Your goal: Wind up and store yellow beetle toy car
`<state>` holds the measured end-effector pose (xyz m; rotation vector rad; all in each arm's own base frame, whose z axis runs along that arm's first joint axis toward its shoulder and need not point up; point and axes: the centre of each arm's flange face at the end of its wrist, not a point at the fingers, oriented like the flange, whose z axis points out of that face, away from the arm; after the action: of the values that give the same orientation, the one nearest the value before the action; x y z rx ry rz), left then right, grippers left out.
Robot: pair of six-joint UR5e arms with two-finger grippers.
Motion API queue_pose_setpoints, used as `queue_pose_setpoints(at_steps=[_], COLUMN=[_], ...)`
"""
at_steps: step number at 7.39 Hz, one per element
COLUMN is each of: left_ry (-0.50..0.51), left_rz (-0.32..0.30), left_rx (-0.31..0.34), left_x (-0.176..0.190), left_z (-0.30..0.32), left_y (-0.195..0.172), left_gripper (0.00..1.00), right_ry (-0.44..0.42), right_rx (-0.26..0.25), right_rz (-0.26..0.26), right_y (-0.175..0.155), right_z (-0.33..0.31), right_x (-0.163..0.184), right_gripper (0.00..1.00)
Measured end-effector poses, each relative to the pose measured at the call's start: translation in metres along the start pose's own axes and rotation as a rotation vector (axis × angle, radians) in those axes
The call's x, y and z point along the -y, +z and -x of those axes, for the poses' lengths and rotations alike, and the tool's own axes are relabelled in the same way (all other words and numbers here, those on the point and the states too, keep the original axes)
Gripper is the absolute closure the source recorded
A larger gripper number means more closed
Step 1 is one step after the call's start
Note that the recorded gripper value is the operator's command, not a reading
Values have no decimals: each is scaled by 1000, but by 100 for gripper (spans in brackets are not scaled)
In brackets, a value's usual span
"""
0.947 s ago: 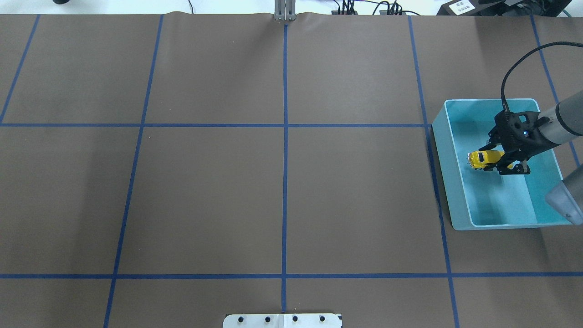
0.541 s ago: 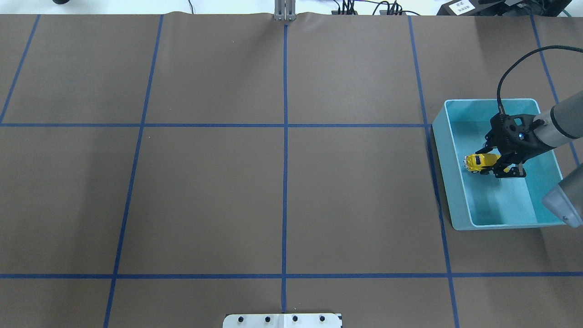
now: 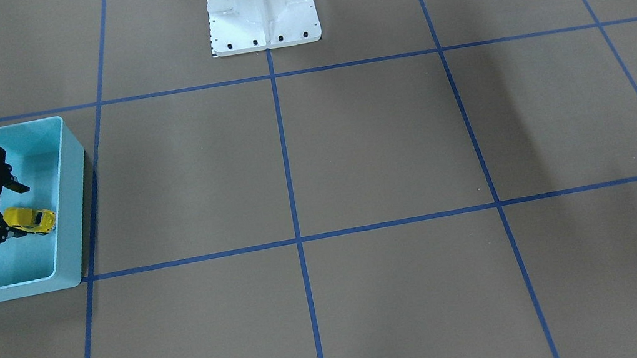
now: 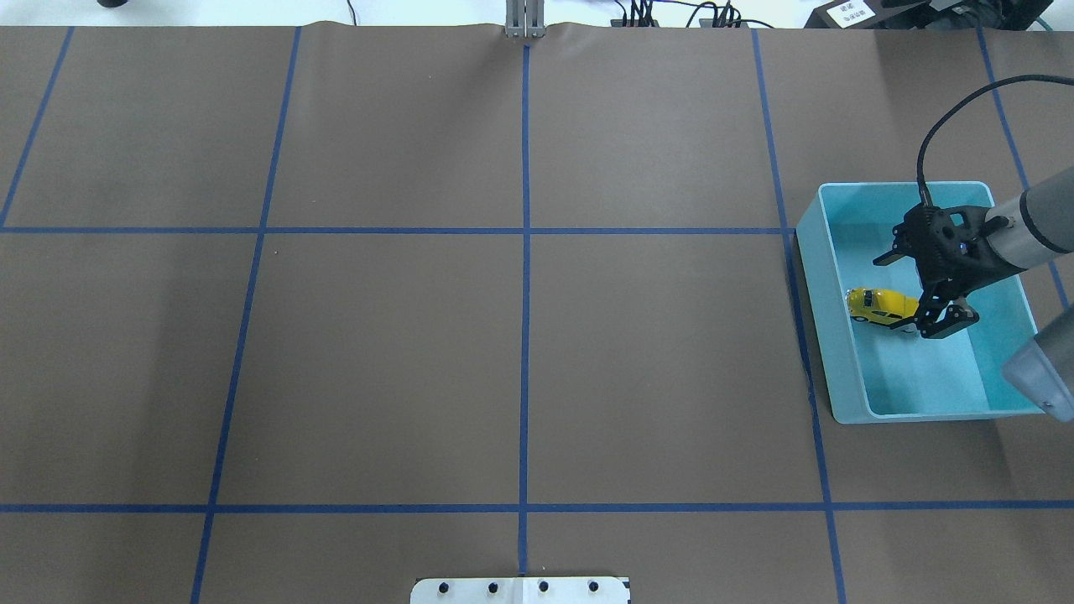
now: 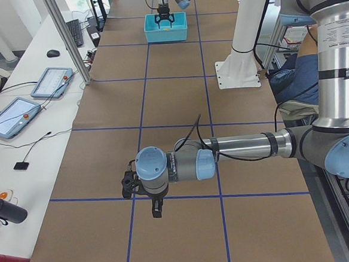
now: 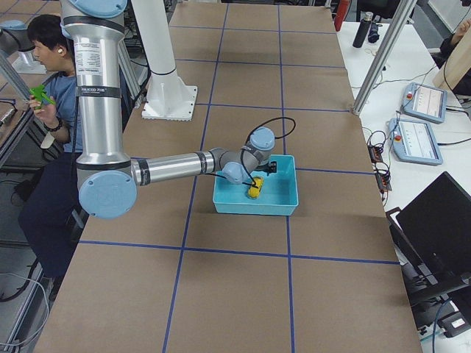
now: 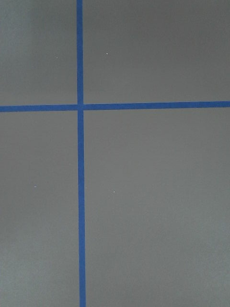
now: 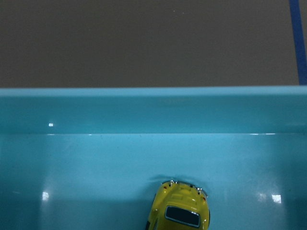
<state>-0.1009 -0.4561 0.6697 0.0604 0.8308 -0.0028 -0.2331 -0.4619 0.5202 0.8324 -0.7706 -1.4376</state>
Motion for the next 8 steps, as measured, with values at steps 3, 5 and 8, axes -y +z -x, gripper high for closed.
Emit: queue_pose_setpoints(at_steps=[3,5,8], left_ry=[0,-5,-5], left_rz=[0,0,-2], left_rx=[-1,-1,-3], left_x=[0,0,1], left_z=[0,0,-1], left_y=[0,0,-1], left_gripper=[0,0,0], right_ry=[167,481,935], right_rx=[-91,-149,-274], right_rz=[-77,-112,-118], right_y=[-80,-115,-146], right_z=[19,14,-4], right_x=[22,15,-15], right_gripper=[0,0,0])
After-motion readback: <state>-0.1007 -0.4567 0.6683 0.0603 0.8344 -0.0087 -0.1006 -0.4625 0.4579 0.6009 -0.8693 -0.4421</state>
